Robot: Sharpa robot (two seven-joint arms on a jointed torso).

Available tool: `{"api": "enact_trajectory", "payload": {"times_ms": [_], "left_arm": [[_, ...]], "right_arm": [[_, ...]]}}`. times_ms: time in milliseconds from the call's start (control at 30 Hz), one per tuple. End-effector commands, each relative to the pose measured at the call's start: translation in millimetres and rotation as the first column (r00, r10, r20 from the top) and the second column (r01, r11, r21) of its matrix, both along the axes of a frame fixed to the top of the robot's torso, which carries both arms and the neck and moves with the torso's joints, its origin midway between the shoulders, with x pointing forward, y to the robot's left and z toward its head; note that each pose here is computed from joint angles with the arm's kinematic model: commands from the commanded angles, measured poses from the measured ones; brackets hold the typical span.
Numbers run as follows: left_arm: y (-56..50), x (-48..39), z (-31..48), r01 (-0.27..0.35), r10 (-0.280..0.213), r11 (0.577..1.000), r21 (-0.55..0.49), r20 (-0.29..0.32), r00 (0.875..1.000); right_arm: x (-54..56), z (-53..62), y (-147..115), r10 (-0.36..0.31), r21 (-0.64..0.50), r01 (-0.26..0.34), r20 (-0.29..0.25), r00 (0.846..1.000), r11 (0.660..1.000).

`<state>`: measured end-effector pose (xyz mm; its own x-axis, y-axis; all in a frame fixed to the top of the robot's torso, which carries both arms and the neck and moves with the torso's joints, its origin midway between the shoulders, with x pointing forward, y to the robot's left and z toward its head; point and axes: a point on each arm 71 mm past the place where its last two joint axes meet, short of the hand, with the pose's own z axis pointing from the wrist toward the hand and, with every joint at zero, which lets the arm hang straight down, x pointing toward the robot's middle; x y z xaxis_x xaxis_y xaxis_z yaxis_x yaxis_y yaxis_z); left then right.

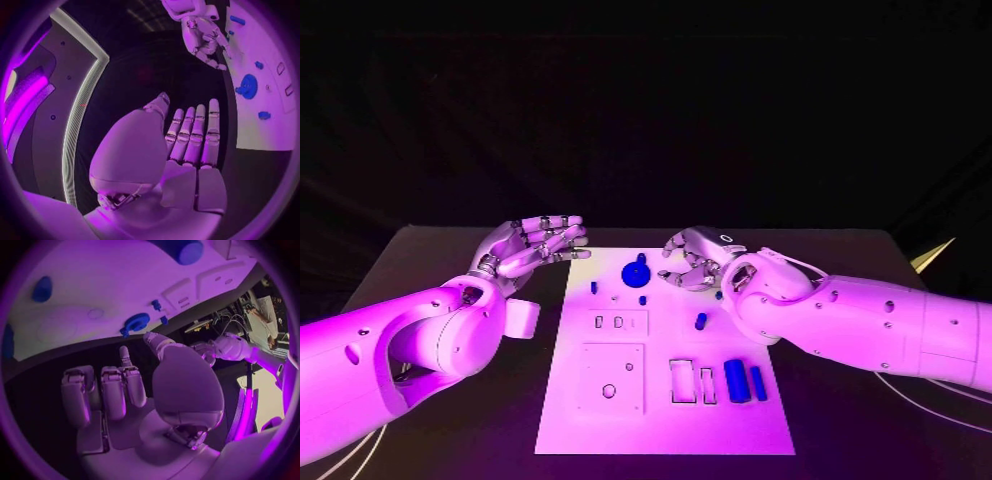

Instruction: Assemble the parts on the task board

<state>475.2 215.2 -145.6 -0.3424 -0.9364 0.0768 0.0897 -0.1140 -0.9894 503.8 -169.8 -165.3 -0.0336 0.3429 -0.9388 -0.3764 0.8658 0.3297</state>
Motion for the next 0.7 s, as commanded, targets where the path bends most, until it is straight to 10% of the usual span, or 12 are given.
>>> {"api": "enact_trajectory", "payload": {"times_ms": [33, 333, 700], "left_arm": [[-0.9, 0.0, 1.6, 0.013, -0.012, 1.000, -0.008, 0.008, 1.000], [-2.2, 0.7, 1.1, 0.016, -0.016, 1.000, -0.009, 0.008, 1.000], [-2.5, 0.9, 1.0, 0.020, -0.020, 1.000, -0.011, 0.009, 1.000]], "right_arm": [[-2.4, 9.5, -14, 0.030, 0.119, -0.026, -0.038, 0.999, 0.993], [-4.2, 21.0, -80, 0.030, 0.178, -0.005, -0.137, 0.990, 0.984], [-0.2, 7.1, -133, -0.031, 0.161, 0.061, -0.182, 0.983, 0.985]]}}
